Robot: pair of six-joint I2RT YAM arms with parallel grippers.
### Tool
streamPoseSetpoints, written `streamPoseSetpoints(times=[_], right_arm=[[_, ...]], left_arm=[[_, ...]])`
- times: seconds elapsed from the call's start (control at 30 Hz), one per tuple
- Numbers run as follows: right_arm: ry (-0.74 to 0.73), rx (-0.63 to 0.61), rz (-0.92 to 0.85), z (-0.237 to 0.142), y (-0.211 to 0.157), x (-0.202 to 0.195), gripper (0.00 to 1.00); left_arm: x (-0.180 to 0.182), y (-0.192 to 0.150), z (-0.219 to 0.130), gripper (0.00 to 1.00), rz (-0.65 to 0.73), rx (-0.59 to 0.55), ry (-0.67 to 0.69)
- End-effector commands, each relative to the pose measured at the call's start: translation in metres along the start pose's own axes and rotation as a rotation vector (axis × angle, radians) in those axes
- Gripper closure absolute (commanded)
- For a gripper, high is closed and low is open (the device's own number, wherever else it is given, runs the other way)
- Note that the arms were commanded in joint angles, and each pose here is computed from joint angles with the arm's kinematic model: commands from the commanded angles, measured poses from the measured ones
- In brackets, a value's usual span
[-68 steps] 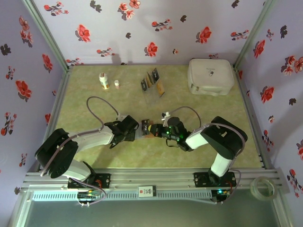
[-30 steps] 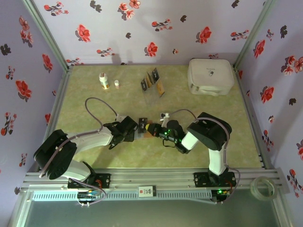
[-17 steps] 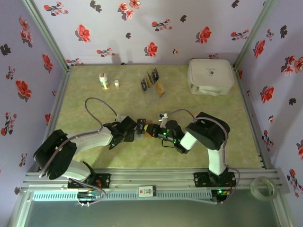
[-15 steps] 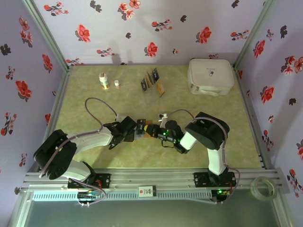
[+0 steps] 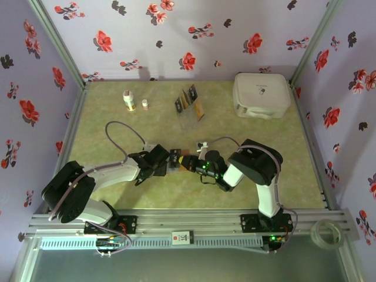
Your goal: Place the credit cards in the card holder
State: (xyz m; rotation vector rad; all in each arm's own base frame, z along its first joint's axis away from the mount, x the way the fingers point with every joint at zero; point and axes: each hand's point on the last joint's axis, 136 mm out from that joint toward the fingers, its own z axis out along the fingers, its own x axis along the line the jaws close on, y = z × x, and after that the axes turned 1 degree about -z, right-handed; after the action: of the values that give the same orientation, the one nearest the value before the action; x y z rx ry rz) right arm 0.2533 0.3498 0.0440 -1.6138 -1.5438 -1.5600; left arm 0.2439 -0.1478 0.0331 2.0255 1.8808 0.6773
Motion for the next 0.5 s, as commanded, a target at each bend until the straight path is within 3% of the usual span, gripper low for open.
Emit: streamPoseSetpoints(times=[0.0, 0.47], right_arm=[[0.009, 0.024, 0.018, -0.002, -0.009, -0.002, 1.00], [-0.015, 0.072, 0.052, -0.003, -0.020, -0.010, 1.00]], left_arm=[[0.013, -0.013, 0.001, 0.00, 0.022, 0.024, 0.053], [0.012, -0.012, 0.002, 0.00, 0.026, 0.025, 0.054]])
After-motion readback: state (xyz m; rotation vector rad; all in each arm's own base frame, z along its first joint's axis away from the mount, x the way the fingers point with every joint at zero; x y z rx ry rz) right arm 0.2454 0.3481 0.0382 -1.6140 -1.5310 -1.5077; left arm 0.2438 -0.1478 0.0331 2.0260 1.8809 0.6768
